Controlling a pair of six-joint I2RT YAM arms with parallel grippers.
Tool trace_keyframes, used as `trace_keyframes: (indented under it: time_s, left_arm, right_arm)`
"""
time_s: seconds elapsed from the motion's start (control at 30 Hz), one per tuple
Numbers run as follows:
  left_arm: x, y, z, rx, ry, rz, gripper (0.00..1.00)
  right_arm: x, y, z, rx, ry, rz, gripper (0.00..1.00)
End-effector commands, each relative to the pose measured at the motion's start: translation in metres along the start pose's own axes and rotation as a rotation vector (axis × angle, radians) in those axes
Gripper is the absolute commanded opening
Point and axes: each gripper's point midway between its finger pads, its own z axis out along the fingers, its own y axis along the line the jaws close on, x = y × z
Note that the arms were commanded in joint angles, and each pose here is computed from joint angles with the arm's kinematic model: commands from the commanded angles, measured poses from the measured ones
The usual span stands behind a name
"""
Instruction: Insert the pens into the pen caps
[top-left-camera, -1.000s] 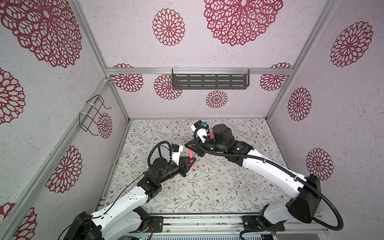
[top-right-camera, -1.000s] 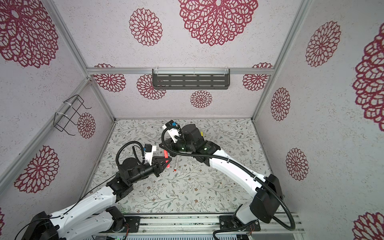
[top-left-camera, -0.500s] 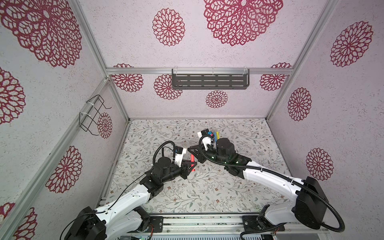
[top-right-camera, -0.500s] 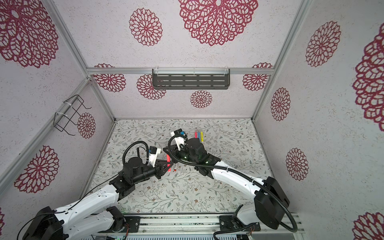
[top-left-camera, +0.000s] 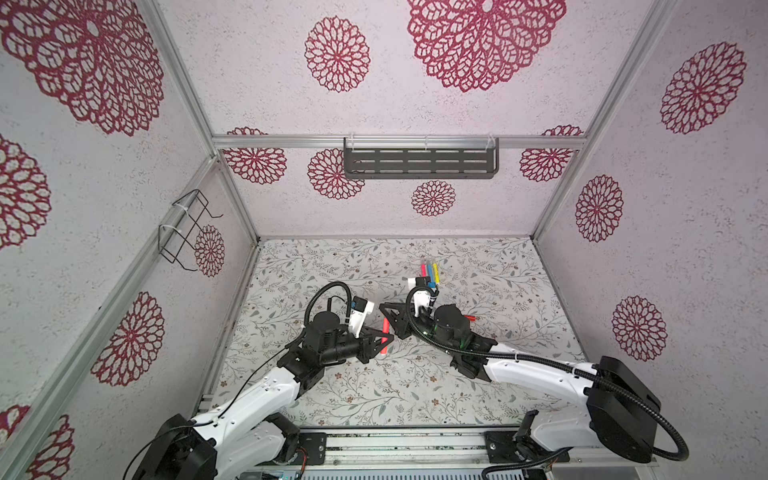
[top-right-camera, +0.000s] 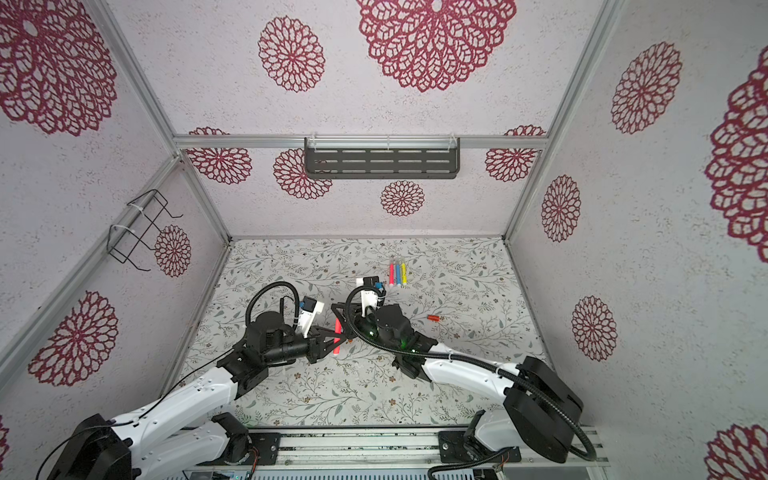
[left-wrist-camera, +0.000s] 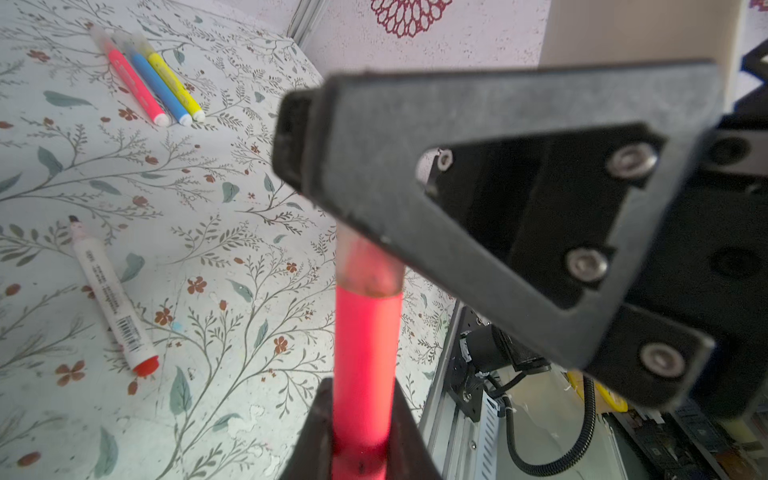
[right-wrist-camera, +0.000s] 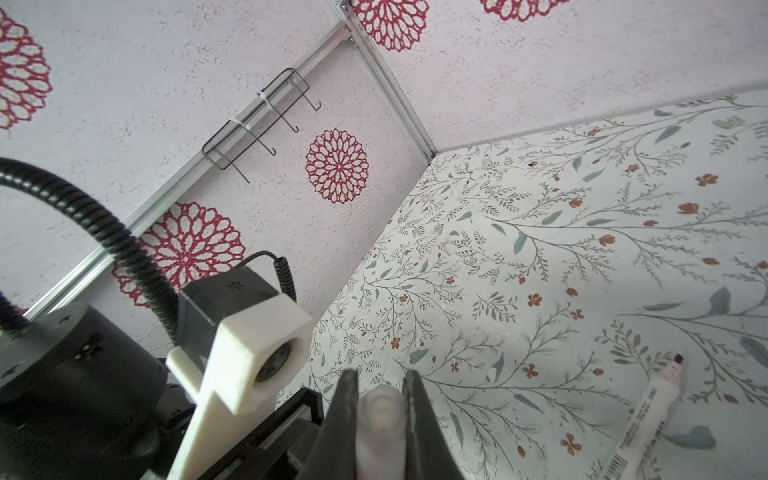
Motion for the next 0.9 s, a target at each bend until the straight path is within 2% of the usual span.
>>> trace_keyframes:
  time_s: [0.0, 0.13, 0.23, 0.37, 0.43, 0.53, 0.57, 0.63, 0.7, 0.87]
  left_arm:
    - [-0.159, -0.035, -0.057, 0.004, -0.613, 0.182, 0.0]
    - [-0.157, -0.031, -0.054, -0.001, -0.606, 0.175, 0.0]
    - [-0.148, -0.02, -0.045, -0.024, -0.555, 0.159, 0.0]
    - [-0.117, -0.003, -0.024, -0.052, -0.432, 0.129, 0.0]
    - [-0.103, -0.005, -0.016, -0.035, -0.385, 0.127, 0.0]
    - [-0.079, -0.011, -0.004, -0.017, -0.293, 0.142, 0.0]
    - [-0.072, -0.014, -0.002, -0.008, -0.265, 0.148, 0.0]
    - [-0.062, -0.017, 0.001, 0.008, -0.229, 0.144, 0.0]
    - [-0.058, -0.022, -0.001, 0.032, -0.221, 0.14, 0.0]
    - [-0.06, -0.04, -0.006, 0.105, -0.23, 0.165, 0.01]
  right_arm:
    - [0.175, -0.062, -0.055, 0.211, 0.611, 0.038, 0.0]
    - [0.166, -0.045, -0.053, 0.132, 0.615, -0.022, 0.0]
    - [0.152, -0.028, -0.044, 0.068, 0.618, -0.067, 0.0]
    - [0.095, -0.003, -0.028, 0.001, 0.537, -0.151, 0.0]
    - [0.054, 0.008, -0.024, -0.028, 0.467, -0.181, 0.1]
    - [-0.027, 0.034, -0.032, -0.1, 0.321, -0.222, 0.45]
    - [-0.063, 0.043, -0.041, -0.097, 0.243, -0.239, 0.51]
    - [-0.126, 0.063, -0.069, -0.098, 0.039, -0.28, 0.57]
    - [-0.16, 0.078, -0.093, -0.121, -0.096, -0.318, 0.64]
    - [-0.151, 0.076, -0.083, -0.132, 0.0, -0.332, 0.63]
